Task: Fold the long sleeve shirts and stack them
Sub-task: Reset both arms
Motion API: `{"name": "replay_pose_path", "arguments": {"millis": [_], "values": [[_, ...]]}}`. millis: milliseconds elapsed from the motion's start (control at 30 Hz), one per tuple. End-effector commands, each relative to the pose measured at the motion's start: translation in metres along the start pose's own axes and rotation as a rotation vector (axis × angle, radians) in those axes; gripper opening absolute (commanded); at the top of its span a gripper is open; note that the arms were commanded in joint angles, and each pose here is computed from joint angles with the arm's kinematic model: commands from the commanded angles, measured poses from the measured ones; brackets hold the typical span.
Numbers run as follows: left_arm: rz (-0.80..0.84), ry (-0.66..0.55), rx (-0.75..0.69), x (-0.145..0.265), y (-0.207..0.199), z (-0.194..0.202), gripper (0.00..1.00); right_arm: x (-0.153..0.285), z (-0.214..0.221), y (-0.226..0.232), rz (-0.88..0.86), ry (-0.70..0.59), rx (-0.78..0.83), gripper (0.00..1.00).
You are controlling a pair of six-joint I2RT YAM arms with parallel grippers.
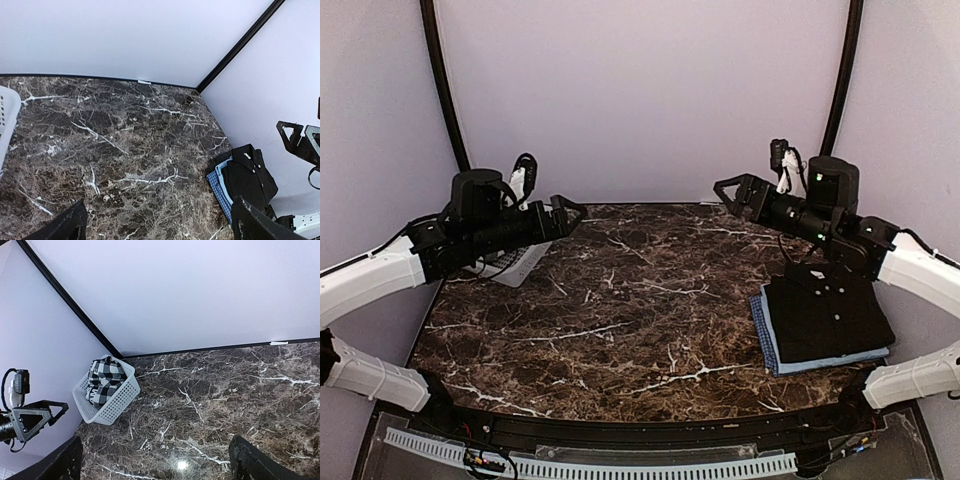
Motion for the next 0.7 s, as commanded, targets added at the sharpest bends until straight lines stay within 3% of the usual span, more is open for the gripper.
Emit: {"name": "replay_pose_path", "arguments": {"millis": [0,667], "values": [[-0.025,-0.101,-0.061,0.018,-0.0073,-0.023,0.99,0.0063,-0.0118,0.0049,0.041,-0.022,0.03,0.99],[-0.033,-0.139,-0.064,0.0196,-0.0079,-0.0285,0.99,0.0151,-0.012,0.0002,0.088,-0.027,0.007,0.99]]}}
Point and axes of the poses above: each gripper's point midway between its finger pads, its own x axis back along the fingers, its own y axis along the line the jaws close on, z = x × y, the point moved 8 cm from there along x, back along the fingers, and after that the axes turned 3 degrees about -x, right-handed, at the moved point
